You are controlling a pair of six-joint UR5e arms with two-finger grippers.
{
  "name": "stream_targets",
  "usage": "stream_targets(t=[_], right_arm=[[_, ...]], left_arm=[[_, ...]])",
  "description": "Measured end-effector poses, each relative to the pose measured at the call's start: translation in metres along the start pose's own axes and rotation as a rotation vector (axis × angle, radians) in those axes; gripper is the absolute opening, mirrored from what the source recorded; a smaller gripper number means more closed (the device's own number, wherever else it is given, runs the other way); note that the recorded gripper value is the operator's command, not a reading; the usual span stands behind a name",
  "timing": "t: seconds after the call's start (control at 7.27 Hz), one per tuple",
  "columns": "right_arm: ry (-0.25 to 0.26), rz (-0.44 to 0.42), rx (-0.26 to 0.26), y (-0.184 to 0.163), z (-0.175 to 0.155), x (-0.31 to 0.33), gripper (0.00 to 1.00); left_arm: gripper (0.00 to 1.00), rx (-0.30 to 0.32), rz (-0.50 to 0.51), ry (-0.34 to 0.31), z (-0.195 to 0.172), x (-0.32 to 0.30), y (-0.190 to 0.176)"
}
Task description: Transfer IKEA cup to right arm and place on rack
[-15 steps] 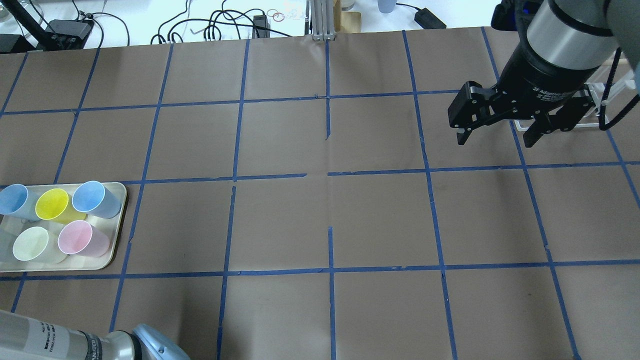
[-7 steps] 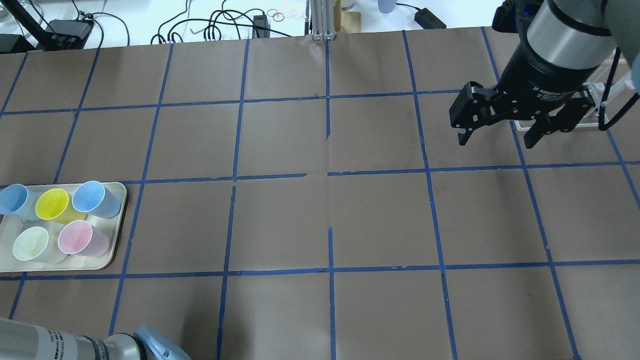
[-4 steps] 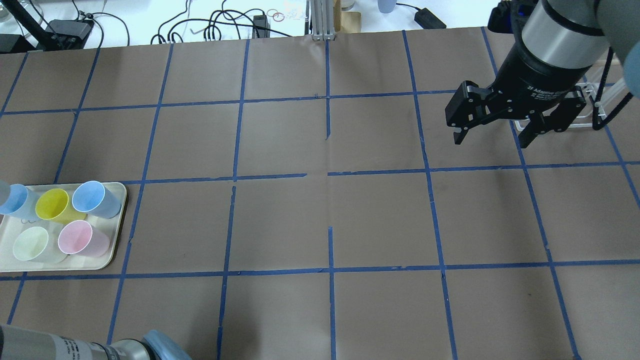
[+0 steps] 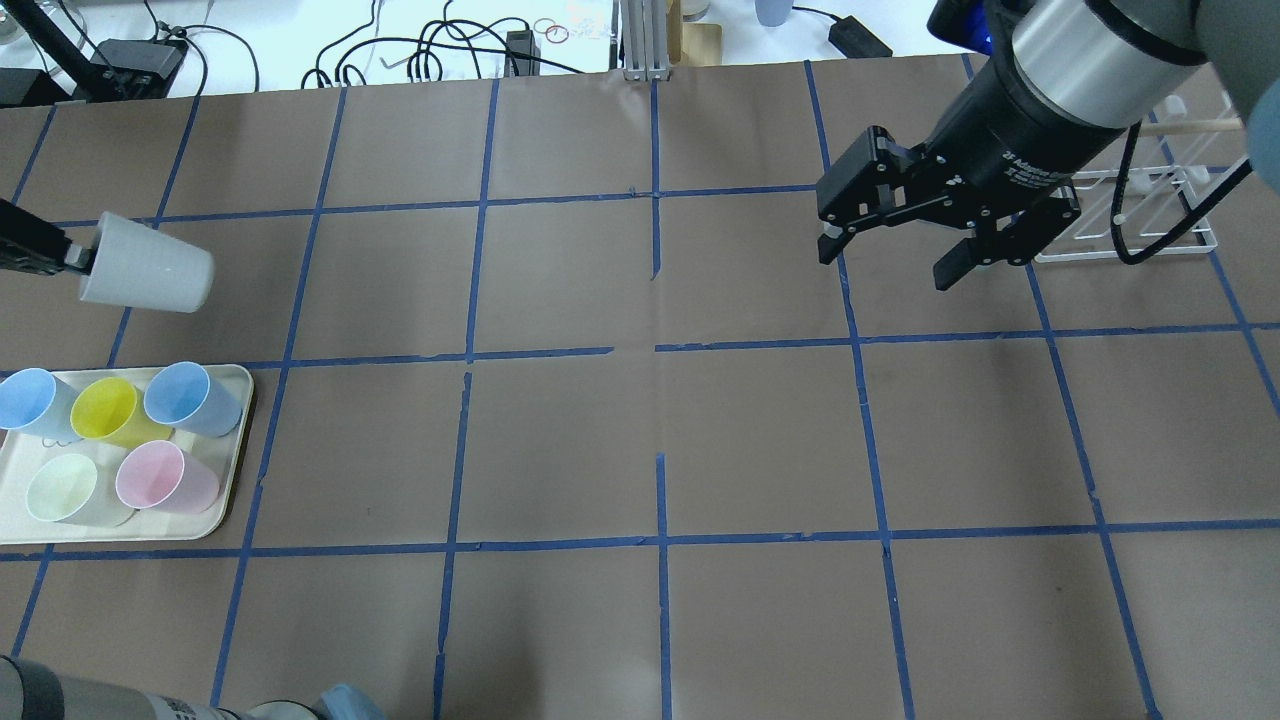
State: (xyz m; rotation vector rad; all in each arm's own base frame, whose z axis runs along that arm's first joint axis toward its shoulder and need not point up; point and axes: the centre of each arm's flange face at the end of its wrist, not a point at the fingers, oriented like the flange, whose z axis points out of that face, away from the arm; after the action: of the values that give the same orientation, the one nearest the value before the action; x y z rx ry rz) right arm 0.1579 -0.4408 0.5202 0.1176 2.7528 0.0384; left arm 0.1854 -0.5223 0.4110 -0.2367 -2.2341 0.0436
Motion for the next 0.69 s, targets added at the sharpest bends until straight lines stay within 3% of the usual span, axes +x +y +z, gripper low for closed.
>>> stream_targets(t=[0.14,0.41,0.69], right_arm=[[-0.105,-0.005,0.006,-0.004,-0.003,-0.004,1.00],[-0.373,0.043,0.015,-0.024,-0.011,0.009,1.00],[-0.627,0.101,0.018,-0.043,-0.006,0.025,1.00]], left_arm=[[0.00,0.008,-0.018,0.113,0.034,0.023,-0.014],[0.00,0.011,-0.031,0.300,0.108,0.081,-0.043],[0.00,0.014,-0.051,0.426,0.167,0.143,-0.056]])
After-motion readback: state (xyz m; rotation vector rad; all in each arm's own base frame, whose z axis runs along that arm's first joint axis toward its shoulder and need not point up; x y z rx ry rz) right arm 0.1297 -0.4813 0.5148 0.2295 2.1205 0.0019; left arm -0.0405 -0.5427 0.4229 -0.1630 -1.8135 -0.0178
